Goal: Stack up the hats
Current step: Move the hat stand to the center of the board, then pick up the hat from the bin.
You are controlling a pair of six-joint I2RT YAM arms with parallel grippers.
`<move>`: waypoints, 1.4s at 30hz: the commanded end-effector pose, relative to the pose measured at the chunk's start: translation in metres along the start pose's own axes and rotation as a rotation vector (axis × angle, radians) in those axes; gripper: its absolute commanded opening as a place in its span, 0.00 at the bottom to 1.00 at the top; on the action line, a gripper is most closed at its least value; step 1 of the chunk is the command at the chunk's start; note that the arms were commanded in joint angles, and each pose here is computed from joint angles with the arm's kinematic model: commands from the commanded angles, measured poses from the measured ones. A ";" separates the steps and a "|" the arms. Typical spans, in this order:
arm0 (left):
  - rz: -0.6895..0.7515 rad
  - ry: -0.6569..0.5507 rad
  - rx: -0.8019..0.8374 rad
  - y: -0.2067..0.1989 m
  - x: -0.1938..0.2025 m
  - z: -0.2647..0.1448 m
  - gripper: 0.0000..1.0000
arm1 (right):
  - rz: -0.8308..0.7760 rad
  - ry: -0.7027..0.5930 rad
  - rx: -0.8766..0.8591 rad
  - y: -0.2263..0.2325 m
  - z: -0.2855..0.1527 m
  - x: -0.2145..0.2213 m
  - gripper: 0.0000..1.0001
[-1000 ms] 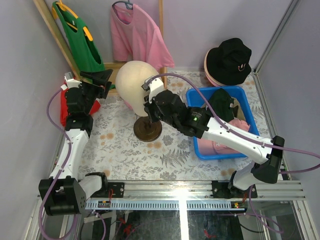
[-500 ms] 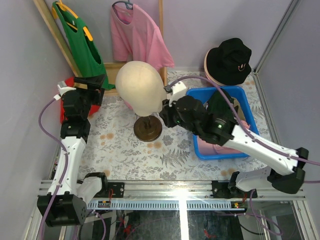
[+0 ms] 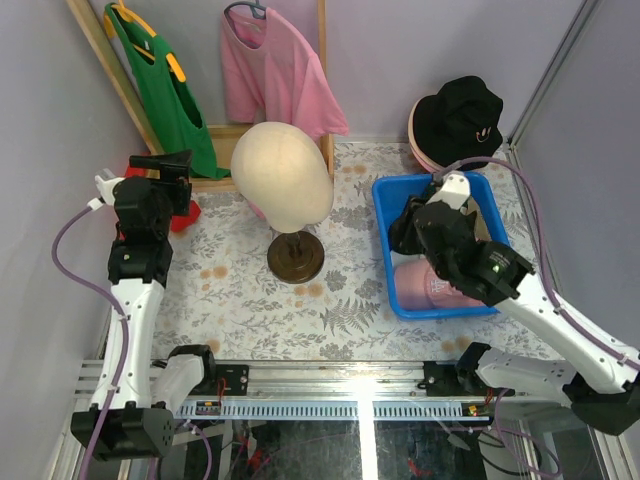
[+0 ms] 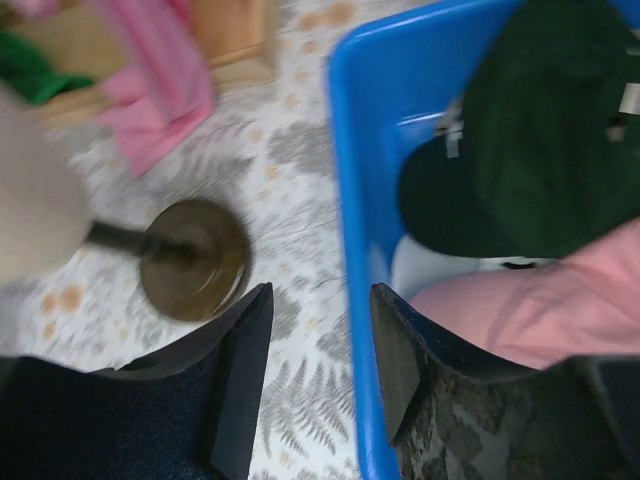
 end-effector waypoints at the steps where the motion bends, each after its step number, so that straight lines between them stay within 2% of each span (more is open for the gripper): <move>1: 0.040 -0.019 0.022 -0.017 -0.004 -0.003 0.84 | 0.134 0.007 0.148 -0.033 0.032 -0.008 0.52; 9: 0.091 -0.008 0.046 -0.031 -0.004 0.002 0.84 | 0.114 0.086 0.342 -0.074 0.100 -0.028 0.65; 14: 0.082 0.005 0.059 -0.036 -0.002 0.008 0.84 | 0.090 0.137 0.442 -0.100 0.134 -0.028 0.69; 25: 0.082 0.003 0.076 -0.040 -0.002 0.012 0.84 | 0.031 0.252 0.485 -0.116 0.195 0.000 0.69; 27: 0.088 0.000 0.076 -0.040 -0.003 0.012 0.84 | 0.042 0.286 0.477 -0.120 0.203 0.006 0.64; 28: 0.090 -0.001 0.075 -0.040 -0.003 0.012 0.84 | 0.042 0.295 0.474 -0.121 0.206 0.007 0.57; 32: 0.096 -0.009 0.076 -0.039 -0.004 0.011 0.84 | 0.035 0.277 0.471 -0.123 0.204 0.002 0.09; 33: 0.096 -0.009 0.076 -0.040 -0.004 0.010 0.84 | 0.031 0.271 0.468 -0.122 0.201 -0.002 0.03; 42: 0.097 -0.034 0.053 -0.046 -0.009 0.001 0.84 | 0.053 0.134 0.394 -0.112 0.148 -0.049 0.01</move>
Point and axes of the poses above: each gripper's point midway between its finger pads, its own z axis out along the fingers, its own y axis along the line the jaws close on, x = y × z, the point moved 6 cm from there along -z, back along the fingers, and after that the axes turned 7 degrees about -z, right-handed, at the moved point
